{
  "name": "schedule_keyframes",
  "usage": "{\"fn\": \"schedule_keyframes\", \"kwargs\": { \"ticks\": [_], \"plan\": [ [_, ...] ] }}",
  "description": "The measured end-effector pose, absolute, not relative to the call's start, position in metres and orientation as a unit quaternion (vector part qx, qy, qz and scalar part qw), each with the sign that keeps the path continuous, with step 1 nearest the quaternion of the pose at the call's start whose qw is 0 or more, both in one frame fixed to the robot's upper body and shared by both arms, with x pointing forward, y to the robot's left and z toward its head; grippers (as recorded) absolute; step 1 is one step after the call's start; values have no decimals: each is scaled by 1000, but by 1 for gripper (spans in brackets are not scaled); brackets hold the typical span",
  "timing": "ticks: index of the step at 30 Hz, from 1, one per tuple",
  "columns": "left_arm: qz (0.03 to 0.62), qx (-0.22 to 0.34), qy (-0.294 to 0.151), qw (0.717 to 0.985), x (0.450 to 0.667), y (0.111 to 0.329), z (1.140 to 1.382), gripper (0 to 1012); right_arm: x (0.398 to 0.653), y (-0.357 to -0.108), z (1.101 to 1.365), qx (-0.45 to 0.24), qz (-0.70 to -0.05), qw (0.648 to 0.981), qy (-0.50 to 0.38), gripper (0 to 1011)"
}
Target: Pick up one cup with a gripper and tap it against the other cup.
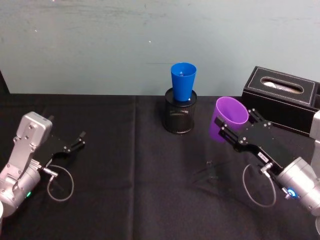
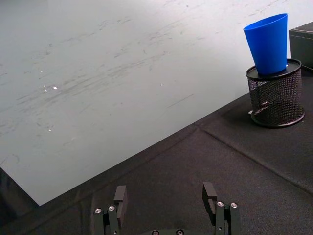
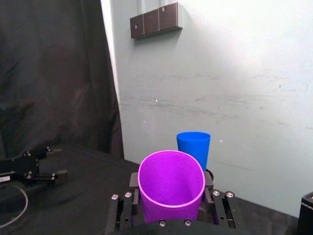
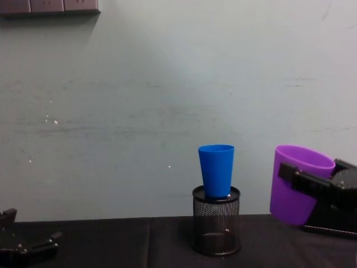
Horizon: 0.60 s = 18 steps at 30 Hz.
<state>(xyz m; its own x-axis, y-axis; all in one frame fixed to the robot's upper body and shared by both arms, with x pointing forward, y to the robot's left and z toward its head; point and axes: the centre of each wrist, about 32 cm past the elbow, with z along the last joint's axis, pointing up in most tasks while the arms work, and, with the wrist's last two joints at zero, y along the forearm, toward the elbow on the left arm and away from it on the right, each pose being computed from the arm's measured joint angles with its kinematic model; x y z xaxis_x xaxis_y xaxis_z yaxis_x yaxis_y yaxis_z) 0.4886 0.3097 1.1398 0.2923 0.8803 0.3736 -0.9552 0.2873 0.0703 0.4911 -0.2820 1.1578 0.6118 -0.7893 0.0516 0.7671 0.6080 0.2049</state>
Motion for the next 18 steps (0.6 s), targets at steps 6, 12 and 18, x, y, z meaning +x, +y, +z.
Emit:
{"fn": "schedule_keyframes", "kwargs": {
  "ticks": [6, 12, 18],
  "plan": [
    [580, 141, -132, 791, 489, 310, 1140, 1011, 490, -284, 1164, 83, -436, 893, -75, 731],
    [580, 141, -132, 791, 489, 310, 1140, 1011, 490, -284, 1163, 82, -436, 893, -74, 731],
    [580, 141, -132, 791, 489, 310, 1140, 1012, 490, -284, 1163, 82, -436, 893, -73, 731]
  ]
}}
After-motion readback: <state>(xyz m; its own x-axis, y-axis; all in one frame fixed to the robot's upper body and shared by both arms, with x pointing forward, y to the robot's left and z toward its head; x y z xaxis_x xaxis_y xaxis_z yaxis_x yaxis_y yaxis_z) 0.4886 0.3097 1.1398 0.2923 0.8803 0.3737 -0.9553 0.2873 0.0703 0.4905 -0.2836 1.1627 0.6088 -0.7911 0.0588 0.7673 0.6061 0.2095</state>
